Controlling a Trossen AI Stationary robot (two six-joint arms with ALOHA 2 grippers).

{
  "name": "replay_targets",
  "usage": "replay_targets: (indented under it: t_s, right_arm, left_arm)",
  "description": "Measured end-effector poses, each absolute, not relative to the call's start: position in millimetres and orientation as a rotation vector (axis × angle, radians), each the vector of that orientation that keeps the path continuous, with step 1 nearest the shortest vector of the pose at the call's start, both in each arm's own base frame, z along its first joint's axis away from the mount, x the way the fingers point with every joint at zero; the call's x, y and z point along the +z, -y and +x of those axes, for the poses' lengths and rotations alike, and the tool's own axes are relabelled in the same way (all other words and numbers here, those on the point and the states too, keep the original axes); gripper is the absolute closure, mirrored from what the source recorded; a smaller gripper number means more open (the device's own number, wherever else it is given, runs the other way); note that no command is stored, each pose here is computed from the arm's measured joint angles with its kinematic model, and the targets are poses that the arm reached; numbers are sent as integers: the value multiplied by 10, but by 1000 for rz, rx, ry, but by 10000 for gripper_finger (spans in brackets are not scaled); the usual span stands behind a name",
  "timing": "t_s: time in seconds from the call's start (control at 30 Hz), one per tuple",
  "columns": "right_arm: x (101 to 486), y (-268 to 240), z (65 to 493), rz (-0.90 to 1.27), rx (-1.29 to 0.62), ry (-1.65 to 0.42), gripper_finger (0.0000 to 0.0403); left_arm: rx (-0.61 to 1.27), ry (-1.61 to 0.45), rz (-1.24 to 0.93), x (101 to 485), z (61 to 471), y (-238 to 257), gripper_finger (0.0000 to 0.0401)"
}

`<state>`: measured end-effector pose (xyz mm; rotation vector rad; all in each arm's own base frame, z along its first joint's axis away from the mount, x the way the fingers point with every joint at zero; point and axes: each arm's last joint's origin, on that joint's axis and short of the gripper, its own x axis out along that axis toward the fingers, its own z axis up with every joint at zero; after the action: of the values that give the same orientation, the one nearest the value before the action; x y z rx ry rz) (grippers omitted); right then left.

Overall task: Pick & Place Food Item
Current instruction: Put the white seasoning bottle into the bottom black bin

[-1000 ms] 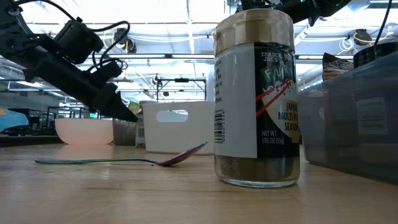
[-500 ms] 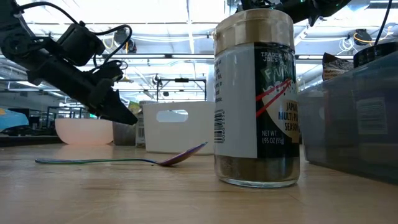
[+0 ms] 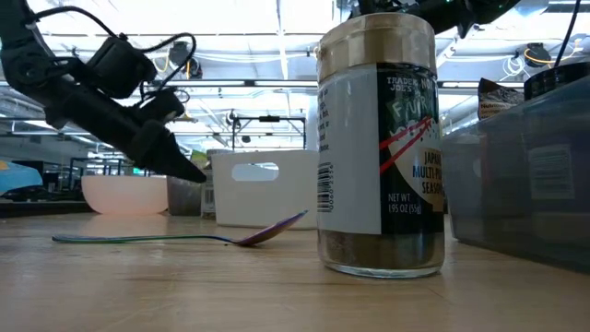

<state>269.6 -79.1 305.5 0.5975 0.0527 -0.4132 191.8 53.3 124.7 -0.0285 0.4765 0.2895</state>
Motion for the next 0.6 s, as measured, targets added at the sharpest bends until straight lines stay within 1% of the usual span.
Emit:
replay_targets:
  t_s: [0.23,0.4,0.6]
  right_arm:
    - [3038,784,2695,599,-416,-70,149]
    - [3039,784,2695,605,-416,-68,149]
    - [3040,783,2695,607,-416,-67,149]
  left_arm:
    - [289,-465,-33,1197,1923,-661,81]
    - [315,-458,-43,1160,1970,-756,88]
    - [211,-455,-42,1177,2177,-814,85]
